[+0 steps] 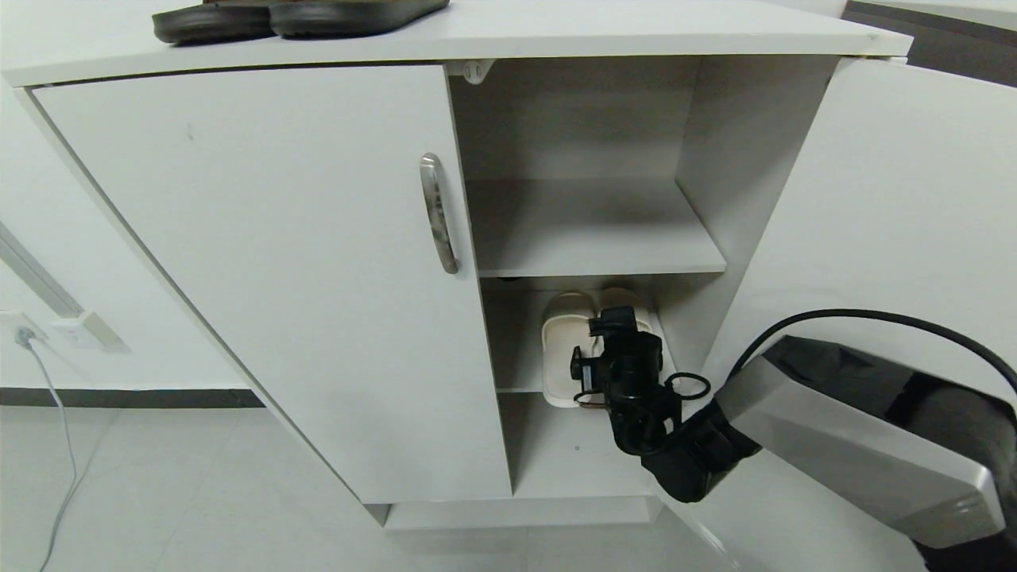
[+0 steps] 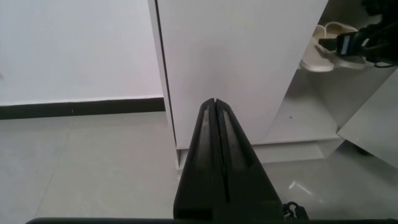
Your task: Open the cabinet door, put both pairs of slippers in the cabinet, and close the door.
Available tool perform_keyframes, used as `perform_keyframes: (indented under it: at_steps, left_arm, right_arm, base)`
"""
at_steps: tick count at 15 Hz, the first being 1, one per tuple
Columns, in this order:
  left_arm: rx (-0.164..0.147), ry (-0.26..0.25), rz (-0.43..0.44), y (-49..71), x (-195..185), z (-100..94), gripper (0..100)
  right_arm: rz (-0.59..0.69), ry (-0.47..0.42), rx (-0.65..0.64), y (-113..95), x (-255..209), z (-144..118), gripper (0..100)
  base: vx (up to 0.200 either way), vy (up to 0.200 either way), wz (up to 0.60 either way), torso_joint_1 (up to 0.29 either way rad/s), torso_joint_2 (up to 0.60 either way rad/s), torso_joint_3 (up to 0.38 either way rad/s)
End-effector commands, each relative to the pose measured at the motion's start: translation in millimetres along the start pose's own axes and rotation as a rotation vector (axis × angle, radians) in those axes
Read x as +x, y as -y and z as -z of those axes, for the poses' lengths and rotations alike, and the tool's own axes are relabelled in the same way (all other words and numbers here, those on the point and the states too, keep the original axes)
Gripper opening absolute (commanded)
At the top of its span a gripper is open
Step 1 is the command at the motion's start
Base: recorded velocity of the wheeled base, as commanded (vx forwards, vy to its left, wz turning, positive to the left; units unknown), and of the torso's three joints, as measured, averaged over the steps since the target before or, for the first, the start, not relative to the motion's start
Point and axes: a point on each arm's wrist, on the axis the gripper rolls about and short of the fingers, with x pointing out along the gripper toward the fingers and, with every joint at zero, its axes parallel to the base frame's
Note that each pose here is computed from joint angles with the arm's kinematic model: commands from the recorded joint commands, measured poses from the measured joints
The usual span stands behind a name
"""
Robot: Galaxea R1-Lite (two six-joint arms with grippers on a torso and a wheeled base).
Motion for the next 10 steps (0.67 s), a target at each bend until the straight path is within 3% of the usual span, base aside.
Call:
perform_keyframes:
  at_steps: [1,8,10]
  left_arm:
    - [-0.001,0.000,0.000,0.0,0.0,-0.4,0]
    - [-0.004,0.000,-0.002,0.0,0.0,-0.4,0]
    - [-0.001,-0.002,0.002,0.0,0.1,0.1,0]
  right_arm:
    - [-0.051,0.001,0.004,9.0,-49.3,-12.2,100]
    - [-0.086,0.001,0.014,10.9,-73.2,-4.4,100]
    - [-0.089,0.000,0.013,11.5,-75.7,-5.0,100]
  base:
    - [0.000,0.000,0.00,0.000,0.00,0.000]
    - [0.000,0.000,0.00,0.000,0.00,0.000]
    - [-0.200,0.000,0.00,0.000,0.00,0.007]
